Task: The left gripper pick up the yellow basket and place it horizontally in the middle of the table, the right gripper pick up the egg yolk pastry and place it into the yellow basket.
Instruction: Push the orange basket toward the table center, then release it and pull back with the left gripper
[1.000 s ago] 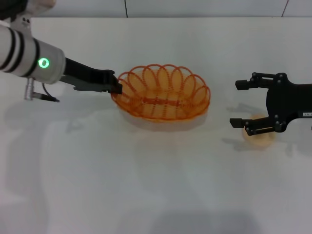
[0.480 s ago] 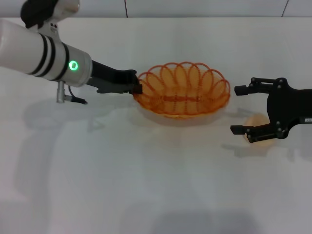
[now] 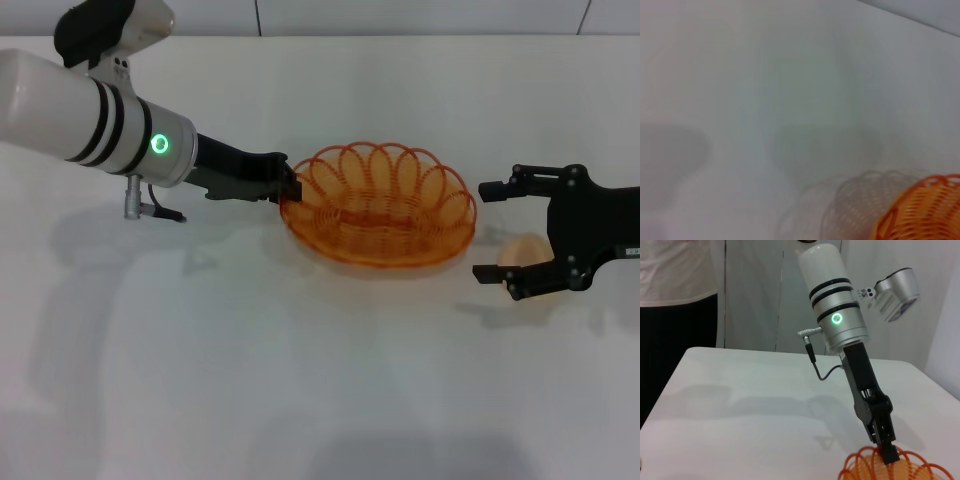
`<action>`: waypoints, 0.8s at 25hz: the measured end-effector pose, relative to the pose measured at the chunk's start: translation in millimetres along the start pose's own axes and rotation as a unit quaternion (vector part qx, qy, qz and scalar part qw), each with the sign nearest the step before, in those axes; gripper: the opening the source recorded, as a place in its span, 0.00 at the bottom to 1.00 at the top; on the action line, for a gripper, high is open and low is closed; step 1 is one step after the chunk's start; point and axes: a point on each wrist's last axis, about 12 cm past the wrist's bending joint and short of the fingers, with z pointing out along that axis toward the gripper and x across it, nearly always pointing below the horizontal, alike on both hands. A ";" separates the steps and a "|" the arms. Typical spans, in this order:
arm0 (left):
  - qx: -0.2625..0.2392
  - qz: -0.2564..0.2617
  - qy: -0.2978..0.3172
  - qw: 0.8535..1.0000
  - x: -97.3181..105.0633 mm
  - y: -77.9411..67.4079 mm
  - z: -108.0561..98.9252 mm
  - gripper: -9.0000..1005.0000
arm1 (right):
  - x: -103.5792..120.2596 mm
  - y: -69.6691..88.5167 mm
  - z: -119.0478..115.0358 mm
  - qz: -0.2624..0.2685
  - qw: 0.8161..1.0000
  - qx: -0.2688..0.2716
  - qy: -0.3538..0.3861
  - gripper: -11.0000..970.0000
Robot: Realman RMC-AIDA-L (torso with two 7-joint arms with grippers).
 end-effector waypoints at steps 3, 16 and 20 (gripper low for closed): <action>0.004 -0.005 -0.003 1.000 0.7 0.4 0.2 0.14 | -0.1 0.1 0.5 0.000 1.000 -0.001 0.000 0.85; 0.020 0.035 -0.024 0.999 -1.8 1.4 -19.5 0.54 | 0.6 1.6 -0.8 0.011 1.000 0.000 -0.004 0.85; 0.033 0.081 -0.052 0.995 0.9 12.3 -33.9 0.70 | 0.5 1.6 -0.6 0.022 1.000 0.000 -0.004 0.85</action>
